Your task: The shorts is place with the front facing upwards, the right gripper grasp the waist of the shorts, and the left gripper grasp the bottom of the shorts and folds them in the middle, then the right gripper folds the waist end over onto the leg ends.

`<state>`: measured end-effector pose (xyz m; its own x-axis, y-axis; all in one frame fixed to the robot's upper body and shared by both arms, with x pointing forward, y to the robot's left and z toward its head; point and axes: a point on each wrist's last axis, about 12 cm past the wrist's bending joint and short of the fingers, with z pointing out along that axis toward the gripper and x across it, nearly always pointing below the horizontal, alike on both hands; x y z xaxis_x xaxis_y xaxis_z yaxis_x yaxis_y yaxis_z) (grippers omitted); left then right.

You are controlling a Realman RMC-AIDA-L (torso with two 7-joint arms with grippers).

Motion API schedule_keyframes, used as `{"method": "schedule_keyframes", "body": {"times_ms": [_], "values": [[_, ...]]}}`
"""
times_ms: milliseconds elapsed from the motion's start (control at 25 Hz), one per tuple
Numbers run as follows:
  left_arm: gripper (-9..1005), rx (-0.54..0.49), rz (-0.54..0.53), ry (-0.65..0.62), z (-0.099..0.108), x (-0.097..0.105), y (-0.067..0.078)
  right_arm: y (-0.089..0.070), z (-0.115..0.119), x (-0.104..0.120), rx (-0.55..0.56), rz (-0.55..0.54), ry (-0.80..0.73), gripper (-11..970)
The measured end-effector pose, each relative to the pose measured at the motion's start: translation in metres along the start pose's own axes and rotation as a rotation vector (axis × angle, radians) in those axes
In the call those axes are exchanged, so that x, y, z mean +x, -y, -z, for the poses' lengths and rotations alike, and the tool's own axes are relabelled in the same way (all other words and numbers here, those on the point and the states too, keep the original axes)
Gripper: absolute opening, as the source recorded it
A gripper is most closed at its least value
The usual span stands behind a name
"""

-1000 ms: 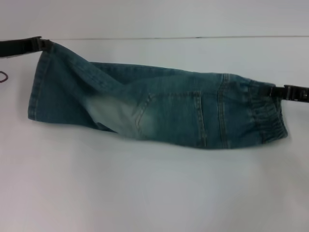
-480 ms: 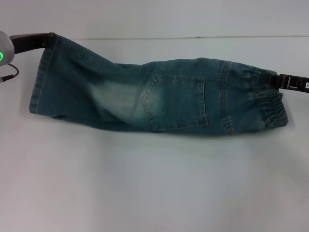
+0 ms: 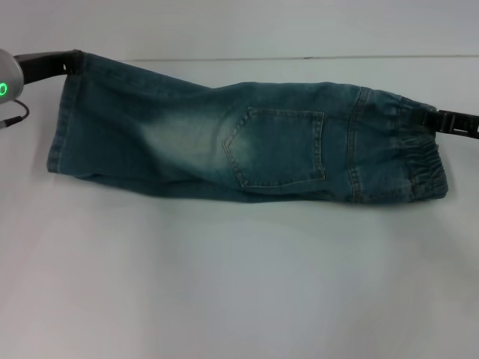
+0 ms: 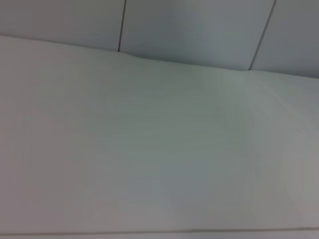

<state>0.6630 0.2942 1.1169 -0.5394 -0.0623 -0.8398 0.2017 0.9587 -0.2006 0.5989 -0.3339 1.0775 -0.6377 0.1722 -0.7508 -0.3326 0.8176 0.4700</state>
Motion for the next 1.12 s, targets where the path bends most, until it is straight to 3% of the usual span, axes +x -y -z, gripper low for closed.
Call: {"method": "schedule_keyframes", "body": {"times_ms": [480, 600, 760, 1000, 1120], "values": [[43, -0.002, -0.008, -0.033, -0.005, 0.007, 0.001, -0.004, -0.010, 0.002, 0.000, 0.010, -0.043, 53], [123, 0.008, -0.032, -0.040, -0.007, 0.008, 0.008, -0.006, -0.013, 0.001, -0.006, 0.016, -0.052, 58], [230, 0.014, -0.052, -0.049, -0.007, 0.012, 0.011, -0.007, -0.014, 0.000, -0.008, 0.015, -0.071, 201], [469, 0.016, -0.059, -0.039, -0.005, 0.013, 0.013, -0.006, -0.011, -0.007, -0.002, -0.011, -0.126, 445], [588, 0.014, -0.066, -0.023, -0.002, 0.012, 0.014, -0.006, -0.008, -0.013, -0.017, -0.013, -0.136, 504]]}}
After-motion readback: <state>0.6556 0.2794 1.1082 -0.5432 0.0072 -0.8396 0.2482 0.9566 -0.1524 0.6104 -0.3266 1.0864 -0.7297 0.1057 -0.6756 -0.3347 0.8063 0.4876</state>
